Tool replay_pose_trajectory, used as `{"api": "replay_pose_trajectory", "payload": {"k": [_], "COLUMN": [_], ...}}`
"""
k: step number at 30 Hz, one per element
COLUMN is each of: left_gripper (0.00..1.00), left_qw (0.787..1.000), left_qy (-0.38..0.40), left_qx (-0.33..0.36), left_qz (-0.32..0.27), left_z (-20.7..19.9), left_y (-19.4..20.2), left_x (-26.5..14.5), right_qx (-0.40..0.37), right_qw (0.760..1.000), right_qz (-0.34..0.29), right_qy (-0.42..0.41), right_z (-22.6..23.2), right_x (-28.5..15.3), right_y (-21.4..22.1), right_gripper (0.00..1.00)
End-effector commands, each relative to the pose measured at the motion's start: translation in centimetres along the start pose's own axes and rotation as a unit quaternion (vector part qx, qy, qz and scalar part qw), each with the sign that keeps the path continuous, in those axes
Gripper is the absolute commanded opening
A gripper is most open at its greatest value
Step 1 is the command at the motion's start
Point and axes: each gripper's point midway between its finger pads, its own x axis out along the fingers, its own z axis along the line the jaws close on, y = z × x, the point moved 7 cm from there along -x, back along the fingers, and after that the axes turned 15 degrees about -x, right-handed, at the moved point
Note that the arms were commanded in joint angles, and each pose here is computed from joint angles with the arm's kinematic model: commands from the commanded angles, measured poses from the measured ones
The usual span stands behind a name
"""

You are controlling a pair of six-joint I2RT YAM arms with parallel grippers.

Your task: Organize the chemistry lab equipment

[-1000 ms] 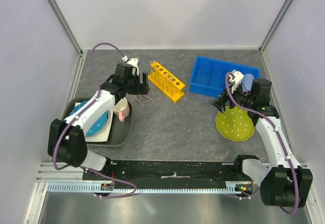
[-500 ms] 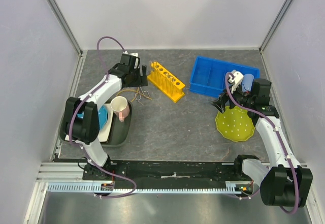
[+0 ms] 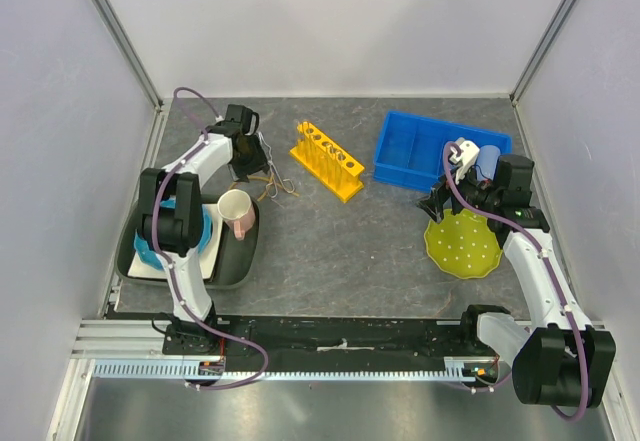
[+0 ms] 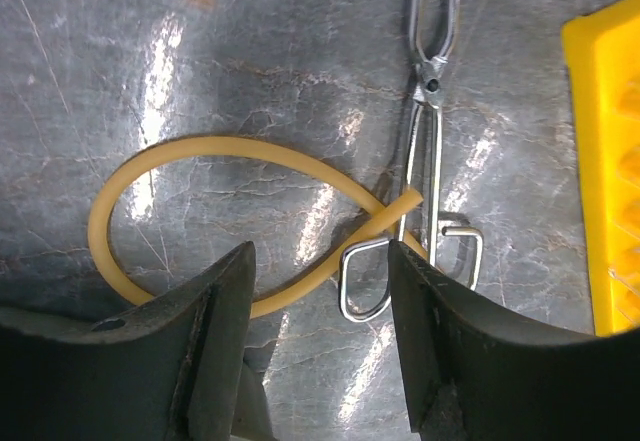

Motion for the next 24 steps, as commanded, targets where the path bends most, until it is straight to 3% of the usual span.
{"api": "replay_pose_trajectory", "payload": {"k": [1, 18, 21, 22, 24], "left_gripper": [0.61, 0.55, 0.46, 0.36, 0.28], "left_qw": [0.998, 0.991, 0.990, 0.991, 0.992], "left_qy": [-0.022, -0.106, -0.108, -0.106, -0.102], "left_qx": [-0.052, -0.086, -0.086, -0.082, -0.076], "left_qz": [-0.006, 0.009, 0.008, 0.009, 0.014], "left_z": [-0.9, -0.2, -0.3, -0.4, -0.7], "left_y": [-0.6, -0.4, -0.5, -0.6, -0.7], "left_x": [0.7, 4.6, 5.1, 5.2, 5.4], "right_qx": [-0.007, -0.008, -0.007, -0.009, -0.009], "right_qw": [1.000, 1.000, 1.000, 1.000, 1.000], "right_qz": [-0.006, -0.006, -0.005, -0.005, -0.006], "right_qy": [-0.002, 0.000, 0.000, 0.000, 0.001], "right_z": [-0.1, -0.1, -0.2, -0.2, -0.2], "right_x": [0.1, 0.0, 0.0, 0.1, 0.0], "right_y": [0.0, -0.1, -0.1, -0.1, -0.2], "right_gripper": [0.98, 0.98, 0.98, 0.98, 0.98]}}
